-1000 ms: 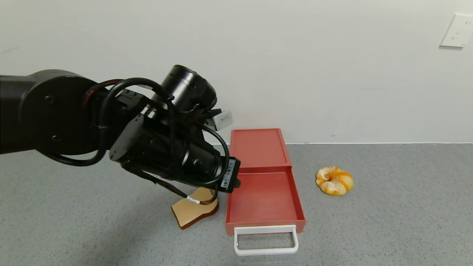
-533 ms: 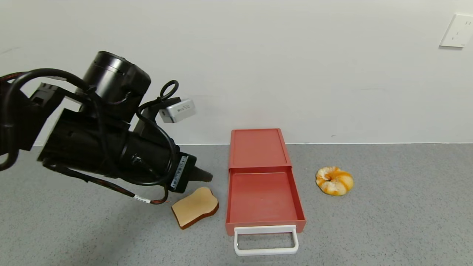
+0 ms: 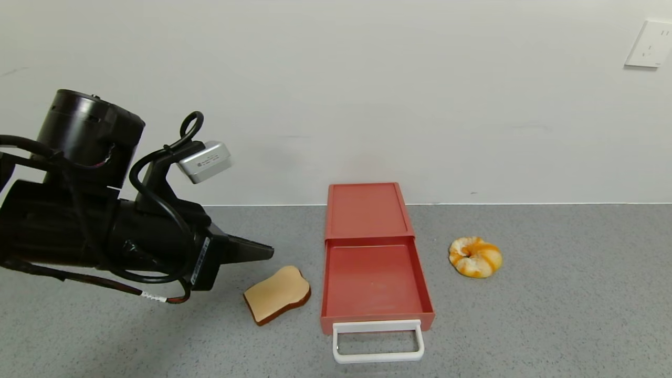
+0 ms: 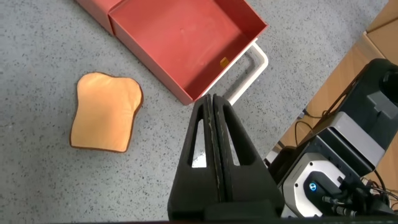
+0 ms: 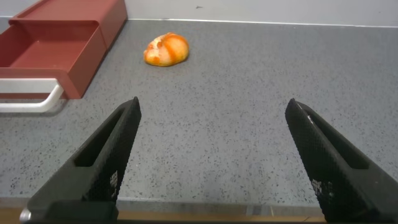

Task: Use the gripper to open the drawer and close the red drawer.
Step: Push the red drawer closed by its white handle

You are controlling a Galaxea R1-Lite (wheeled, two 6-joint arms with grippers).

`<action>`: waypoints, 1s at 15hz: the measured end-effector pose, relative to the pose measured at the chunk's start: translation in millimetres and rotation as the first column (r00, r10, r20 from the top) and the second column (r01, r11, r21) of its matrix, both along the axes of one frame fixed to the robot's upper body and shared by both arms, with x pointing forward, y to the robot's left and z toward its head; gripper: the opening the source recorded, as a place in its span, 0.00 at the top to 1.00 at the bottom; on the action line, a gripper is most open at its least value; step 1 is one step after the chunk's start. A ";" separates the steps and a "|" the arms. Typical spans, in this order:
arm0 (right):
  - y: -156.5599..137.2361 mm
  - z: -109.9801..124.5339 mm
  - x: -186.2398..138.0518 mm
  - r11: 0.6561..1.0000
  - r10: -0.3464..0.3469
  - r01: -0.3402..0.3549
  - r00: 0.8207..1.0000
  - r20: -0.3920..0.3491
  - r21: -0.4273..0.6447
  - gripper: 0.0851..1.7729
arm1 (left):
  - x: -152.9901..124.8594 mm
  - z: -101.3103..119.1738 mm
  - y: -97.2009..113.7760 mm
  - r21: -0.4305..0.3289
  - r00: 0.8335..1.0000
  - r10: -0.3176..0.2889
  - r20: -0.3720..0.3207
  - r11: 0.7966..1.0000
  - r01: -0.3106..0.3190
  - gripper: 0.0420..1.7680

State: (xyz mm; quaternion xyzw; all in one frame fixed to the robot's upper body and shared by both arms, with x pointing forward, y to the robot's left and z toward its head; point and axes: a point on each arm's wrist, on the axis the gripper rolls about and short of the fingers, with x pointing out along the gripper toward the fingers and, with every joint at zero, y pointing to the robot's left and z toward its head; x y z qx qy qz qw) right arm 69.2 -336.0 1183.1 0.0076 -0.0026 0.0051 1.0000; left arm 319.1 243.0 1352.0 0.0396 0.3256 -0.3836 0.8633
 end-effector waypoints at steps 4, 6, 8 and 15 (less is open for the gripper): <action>0.0 0.0 0.0 1.000 0.000 0.000 1.000 0.000 0.000 0.04 | -2.8 -1.1 2.2 0.000 1.000 0.004 -0.002 1.000 -0.004 0.96; 0.0 0.0 0.0 1.000 0.000 0.000 1.000 0.000 0.000 0.04 | -3.7 -1.4 2.5 0.001 1.000 0.004 -0.003 1.000 -0.004 0.96; 0.0 0.0 0.0 1.000 0.000 0.000 1.000 0.000 0.000 0.04 | -4.1 -1.3 2.6 0.001 1.000 0.004 -0.003 1.000 -0.004 0.96; 0.0 0.0 0.0 1.000 0.000 0.000 1.000 0.000 0.000 0.04 | -4.5 2.1 -15.7 -0.034 0.999 0.001 -0.044 0.999 -0.002 0.96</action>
